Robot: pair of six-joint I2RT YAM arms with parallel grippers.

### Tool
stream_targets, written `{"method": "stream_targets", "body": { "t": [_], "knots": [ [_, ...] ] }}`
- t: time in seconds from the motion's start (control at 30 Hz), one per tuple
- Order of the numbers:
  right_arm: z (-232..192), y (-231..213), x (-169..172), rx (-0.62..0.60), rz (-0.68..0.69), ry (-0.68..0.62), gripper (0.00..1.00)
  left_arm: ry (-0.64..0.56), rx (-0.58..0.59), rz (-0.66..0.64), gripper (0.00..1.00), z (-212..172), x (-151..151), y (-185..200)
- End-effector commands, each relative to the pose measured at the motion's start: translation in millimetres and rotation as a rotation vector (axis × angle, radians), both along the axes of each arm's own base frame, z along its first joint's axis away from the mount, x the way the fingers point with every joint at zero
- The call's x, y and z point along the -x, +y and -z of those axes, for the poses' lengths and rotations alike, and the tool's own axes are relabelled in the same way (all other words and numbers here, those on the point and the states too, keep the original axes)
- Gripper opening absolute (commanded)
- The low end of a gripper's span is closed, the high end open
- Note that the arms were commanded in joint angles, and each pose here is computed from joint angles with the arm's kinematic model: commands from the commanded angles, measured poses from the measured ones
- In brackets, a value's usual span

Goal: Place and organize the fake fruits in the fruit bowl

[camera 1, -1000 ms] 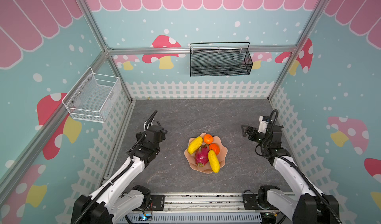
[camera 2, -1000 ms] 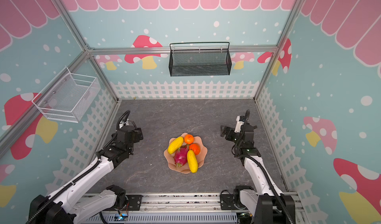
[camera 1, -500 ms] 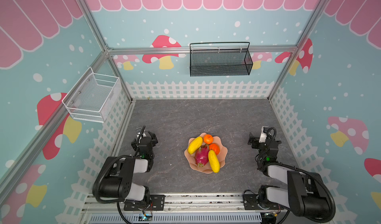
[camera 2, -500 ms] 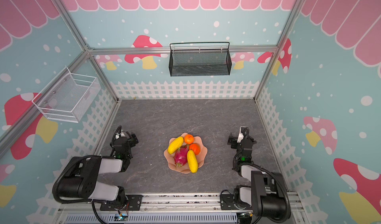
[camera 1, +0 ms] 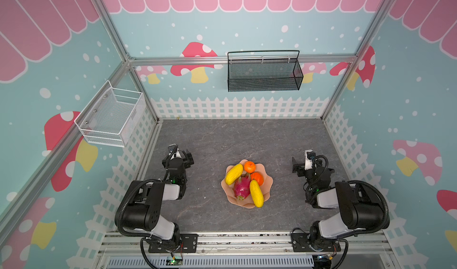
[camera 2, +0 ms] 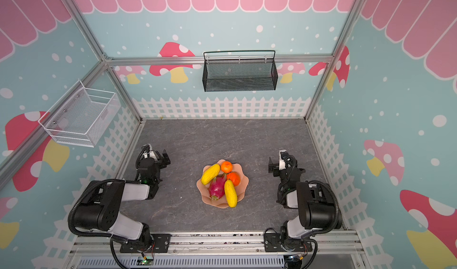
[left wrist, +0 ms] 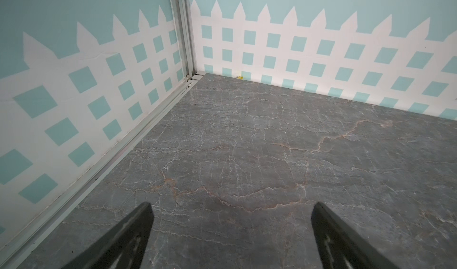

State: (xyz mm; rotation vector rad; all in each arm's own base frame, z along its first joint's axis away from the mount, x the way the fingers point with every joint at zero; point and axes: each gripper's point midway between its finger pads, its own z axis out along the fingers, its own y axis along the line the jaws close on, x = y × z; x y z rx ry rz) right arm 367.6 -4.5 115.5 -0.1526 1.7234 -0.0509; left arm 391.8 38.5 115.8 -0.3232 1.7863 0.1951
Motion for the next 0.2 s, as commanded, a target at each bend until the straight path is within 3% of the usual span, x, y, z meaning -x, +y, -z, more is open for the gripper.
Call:
{"method": "stream_targets", "body": {
  "t": [0.0,0.17],
  "knots": [
    [-15.7,3.7,-5.7,0.036,-0.014,-0.057,0.98,-0.006,-0.018,0.020,1.00,-4.0,-3.3,-4.5],
    [-16.0,3.9,-5.3,0.038,-0.016,-0.059,0.98,-0.006,-0.023,0.019,1.00,-3.6,-3.2,-4.1]
  ]
}}
